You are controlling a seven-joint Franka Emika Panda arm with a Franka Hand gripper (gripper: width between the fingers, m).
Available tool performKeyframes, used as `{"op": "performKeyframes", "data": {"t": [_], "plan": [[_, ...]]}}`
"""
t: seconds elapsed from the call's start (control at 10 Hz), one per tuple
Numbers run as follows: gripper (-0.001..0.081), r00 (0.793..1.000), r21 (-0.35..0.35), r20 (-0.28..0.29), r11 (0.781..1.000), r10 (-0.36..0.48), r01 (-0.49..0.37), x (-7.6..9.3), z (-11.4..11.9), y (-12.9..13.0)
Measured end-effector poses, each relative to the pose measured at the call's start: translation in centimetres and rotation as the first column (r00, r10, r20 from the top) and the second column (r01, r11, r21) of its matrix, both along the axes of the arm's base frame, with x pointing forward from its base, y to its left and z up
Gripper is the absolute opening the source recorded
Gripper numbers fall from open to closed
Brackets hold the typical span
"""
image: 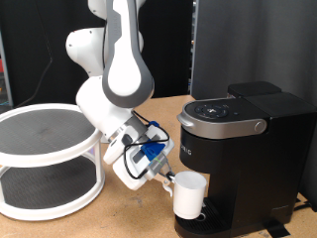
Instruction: Make a cup of coffee with the keurig machine
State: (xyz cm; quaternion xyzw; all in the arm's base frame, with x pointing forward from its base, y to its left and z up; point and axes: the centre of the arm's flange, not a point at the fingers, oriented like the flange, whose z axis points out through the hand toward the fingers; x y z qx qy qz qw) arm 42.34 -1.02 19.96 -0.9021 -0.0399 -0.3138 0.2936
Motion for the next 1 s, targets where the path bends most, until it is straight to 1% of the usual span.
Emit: {"op": "performKeyframes", "data": {"t": [0.3,1.0], "plan": [[0.0068,1.0,0.0,0.019,1.0,0.004,-0.004,0.4,-0.3,0.9],[0.0068,1.0,-0.019,0.011,1.0,0.013,-0.013,0.2,-2.5,2.3]]}}
